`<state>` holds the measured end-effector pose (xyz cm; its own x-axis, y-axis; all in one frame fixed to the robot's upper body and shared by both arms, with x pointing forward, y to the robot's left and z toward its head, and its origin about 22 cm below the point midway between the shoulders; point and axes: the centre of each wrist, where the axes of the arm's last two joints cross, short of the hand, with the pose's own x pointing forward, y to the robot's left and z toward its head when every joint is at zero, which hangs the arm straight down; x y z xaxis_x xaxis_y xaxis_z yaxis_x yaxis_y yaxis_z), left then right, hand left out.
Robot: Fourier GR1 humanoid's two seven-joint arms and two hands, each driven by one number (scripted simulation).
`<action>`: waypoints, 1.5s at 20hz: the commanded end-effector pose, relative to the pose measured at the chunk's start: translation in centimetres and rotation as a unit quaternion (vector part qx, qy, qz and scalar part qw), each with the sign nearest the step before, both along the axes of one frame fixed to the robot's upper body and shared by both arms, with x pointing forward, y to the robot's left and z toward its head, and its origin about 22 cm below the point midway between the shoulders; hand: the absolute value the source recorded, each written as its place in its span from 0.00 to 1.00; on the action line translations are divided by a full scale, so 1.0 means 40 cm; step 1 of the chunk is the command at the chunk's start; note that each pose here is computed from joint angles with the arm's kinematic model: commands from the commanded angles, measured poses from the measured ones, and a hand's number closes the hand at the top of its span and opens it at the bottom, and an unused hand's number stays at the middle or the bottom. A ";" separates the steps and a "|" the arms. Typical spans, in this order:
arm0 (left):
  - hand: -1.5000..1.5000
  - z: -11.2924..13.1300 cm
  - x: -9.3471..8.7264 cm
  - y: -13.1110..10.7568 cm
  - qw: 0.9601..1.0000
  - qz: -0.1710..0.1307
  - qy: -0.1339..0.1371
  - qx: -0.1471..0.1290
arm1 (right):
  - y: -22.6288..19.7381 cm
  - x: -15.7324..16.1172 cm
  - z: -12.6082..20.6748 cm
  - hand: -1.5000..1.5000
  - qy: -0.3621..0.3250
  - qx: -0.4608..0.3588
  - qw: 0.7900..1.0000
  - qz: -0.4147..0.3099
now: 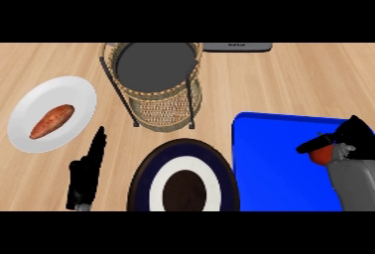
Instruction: Pick the bell pepper from the tray and place it in the tiered basket
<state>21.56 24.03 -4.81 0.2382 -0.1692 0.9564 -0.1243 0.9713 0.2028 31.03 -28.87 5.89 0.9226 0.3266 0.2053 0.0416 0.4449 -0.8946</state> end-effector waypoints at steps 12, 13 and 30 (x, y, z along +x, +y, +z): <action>0.50 -0.009 -0.002 0.025 1.000 0.002 0.014 0.001 | -0.010 -0.017 -0.047 0.00 0.102 0.055 0.989 -0.092; 0.50 -0.018 -0.042 -0.012 1.000 0.004 0.018 -0.010 | -0.024 -0.021 -0.029 0.00 0.101 0.055 0.989 -0.094; 0.50 0.018 0.021 -0.011 1.000 0.003 0.008 0.003 | -0.029 0.003 -0.146 1.00 0.097 -0.006 0.995 -0.017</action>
<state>21.38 24.18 -4.56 0.2396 -0.1633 0.9570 -0.1302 0.9714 0.1984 30.83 -30.03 0.93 0.9502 0.2881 0.1185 -0.0408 0.4922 -0.8695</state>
